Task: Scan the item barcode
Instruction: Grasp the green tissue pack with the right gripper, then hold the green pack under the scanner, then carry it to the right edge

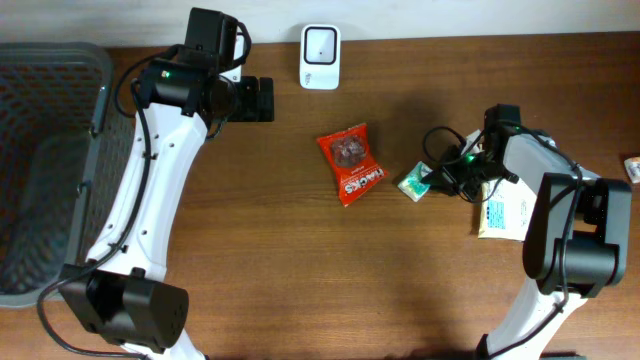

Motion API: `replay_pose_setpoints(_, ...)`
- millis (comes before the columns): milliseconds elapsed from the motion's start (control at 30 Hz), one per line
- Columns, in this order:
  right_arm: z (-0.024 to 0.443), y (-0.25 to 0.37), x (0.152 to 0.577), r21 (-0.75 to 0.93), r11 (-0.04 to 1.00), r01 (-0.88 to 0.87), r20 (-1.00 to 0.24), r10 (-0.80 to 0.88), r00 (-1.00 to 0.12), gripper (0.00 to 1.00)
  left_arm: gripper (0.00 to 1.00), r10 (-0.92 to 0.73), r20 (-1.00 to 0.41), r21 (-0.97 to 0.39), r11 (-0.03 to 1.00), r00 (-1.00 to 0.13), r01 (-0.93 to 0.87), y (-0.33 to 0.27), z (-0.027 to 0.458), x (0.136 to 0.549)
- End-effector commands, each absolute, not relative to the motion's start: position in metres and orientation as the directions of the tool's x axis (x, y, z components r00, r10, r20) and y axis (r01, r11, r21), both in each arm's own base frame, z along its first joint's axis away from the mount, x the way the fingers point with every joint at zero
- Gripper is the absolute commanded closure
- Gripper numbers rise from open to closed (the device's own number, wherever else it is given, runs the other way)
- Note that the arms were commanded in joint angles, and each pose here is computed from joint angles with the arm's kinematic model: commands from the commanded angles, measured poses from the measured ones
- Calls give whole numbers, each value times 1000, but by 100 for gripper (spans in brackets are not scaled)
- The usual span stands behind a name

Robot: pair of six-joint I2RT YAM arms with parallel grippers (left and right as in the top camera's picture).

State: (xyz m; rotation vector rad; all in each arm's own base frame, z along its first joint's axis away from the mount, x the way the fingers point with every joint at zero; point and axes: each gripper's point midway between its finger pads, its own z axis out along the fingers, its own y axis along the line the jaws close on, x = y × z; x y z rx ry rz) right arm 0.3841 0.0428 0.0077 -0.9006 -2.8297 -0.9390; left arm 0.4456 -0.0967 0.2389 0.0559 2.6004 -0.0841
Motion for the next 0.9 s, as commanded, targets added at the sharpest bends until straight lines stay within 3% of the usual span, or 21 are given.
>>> replay_pose_setpoints(0,-1,58,384,556,656,511,196,494,-847,96,1,23,-516,-53,997,-856,59,-95,240,446)
replay_pose_setpoints(33,13,72,397,667,625,406,145,425,-893,96,1,23,-516,-53,997,-856,59,-95,240,446)
replay_pose_setpoints(67,43,94,412,824,526,212,41,318,-947,96,1,24,-516,-53,997,-856,60,-95,240,446)
replay_pose_setpoints(200,123,123,434,950,217,-224,-264,175,-948,96,1,24,-516,-53,997,-856,60,-95,240,446)
replay_pose_setpoints(233,155,133,429,898,92,-429,-437,102,-893,96,1,24,-516,-53,997,-856,60,-95,240,446)
replay_pose_setpoints(267,171,143,430,841,54,-538,-541,64,-839,96,1,23,-516,-53,997,-856,59,-95,240,446)
replay_pose_setpoints(400,189,208,411,673,-46,-739,-740,-50,-671,96,1,24,-516,-53,997,-856,60,-95,240,446)
replay_pose_setpoints(467,203,237,398,525,-117,-843,-851,-75,-520,96,1,24,-516,-53,997,-856,60,-95,240,446)
replay_pose_setpoints(533,207,236,399,474,-119,-872,-880,-66,-470,96,1,23,-516,-53,997,-856,59,-95,240,446)
replay_pose_setpoints(600,207,234,402,497,-107,-861,-867,-63,-493,96,1,24,-516,-53,997,-856,60,-95,240,446)
replay_pose_setpoints(633,206,235,412,513,-51,-857,-859,-38,-511,96,1,24,-516,-53,997,-856,60,-95,240,446)
replay_pose_setpoints(667,205,231,454,641,147,-754,-768,96,-634,96,1,24,-516,-53,997,-856,60,-95,240,446)
replay_pose_setpoints(700,213,224,480,662,242,-709,-749,197,-632,96,1,24,-516,-53,997,-856,60,-95,240,446)
replay_pose_setpoints(733,224,219,501,644,311,-699,-765,261,-589,96,1,23,-516,-53,997,-856,59,-95,240,446)
replay_pose_setpoints(800,244,194,566,683,540,-492,-730,493,-473,96,1,24,-516,-53,997,-856,60,-95,240,446)
replay_pose_setpoints(833,244,182,585,660,642,-391,-749,520,-410,96,1,23,-516,-53,997,-856,59,-95,240,446)
replay_pose_setpoints(867,240,172,599,538,792,-289,-830,439,-344,96,1,23,-516,-53,997,-856,59,-95,240,446)
